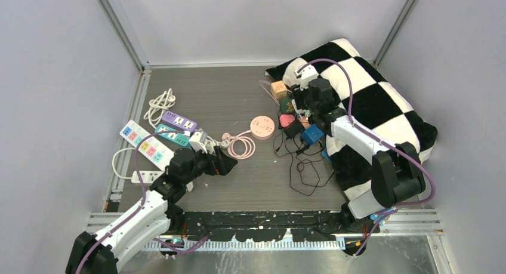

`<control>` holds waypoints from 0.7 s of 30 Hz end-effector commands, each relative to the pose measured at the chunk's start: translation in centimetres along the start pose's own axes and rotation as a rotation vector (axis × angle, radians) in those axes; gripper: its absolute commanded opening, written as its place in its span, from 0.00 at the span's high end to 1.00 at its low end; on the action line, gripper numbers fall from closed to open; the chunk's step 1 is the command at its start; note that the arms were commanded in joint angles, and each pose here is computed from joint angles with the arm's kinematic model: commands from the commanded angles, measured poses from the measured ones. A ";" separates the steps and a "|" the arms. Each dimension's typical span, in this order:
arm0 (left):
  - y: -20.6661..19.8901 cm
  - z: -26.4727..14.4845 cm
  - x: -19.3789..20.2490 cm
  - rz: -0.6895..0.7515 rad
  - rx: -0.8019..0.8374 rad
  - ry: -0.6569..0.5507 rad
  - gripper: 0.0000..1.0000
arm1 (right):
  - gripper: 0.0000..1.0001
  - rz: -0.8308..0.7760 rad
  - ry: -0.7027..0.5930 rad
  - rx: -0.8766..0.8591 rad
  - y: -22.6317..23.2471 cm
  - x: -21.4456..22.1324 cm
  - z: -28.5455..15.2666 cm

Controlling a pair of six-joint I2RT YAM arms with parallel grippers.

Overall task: Pull the plug off the socket
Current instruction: Move the socket to the center of the board.

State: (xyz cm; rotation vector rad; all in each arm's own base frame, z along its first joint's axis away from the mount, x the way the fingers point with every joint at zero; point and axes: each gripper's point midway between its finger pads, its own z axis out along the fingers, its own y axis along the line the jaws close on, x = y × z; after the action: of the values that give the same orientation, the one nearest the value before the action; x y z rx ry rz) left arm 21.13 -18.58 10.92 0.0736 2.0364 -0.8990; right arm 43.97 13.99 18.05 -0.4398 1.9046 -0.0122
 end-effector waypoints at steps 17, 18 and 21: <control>-1.2 0.4 -1.5 0.006 0.051 -0.045 0.07 | 0.31 0.027 -0.096 -0.301 3.6 -2.9 -3.0; -1.2 0.7 -1.6 0.013 0.048 -0.037 0.07 | 0.28 -0.031 -0.044 -0.576 7.0 -1.8 -5.3; -1.3 1.2 -1.6 0.019 0.050 -0.026 0.07 | 0.27 -0.028 -0.010 -0.779 9.7 -1.0 -7.3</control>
State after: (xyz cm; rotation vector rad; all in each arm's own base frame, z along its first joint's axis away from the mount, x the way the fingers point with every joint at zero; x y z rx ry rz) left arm 21.45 -18.93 10.56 0.0771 2.0473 -0.9047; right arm 39.90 17.94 18.00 -0.7033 1.9101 0.3709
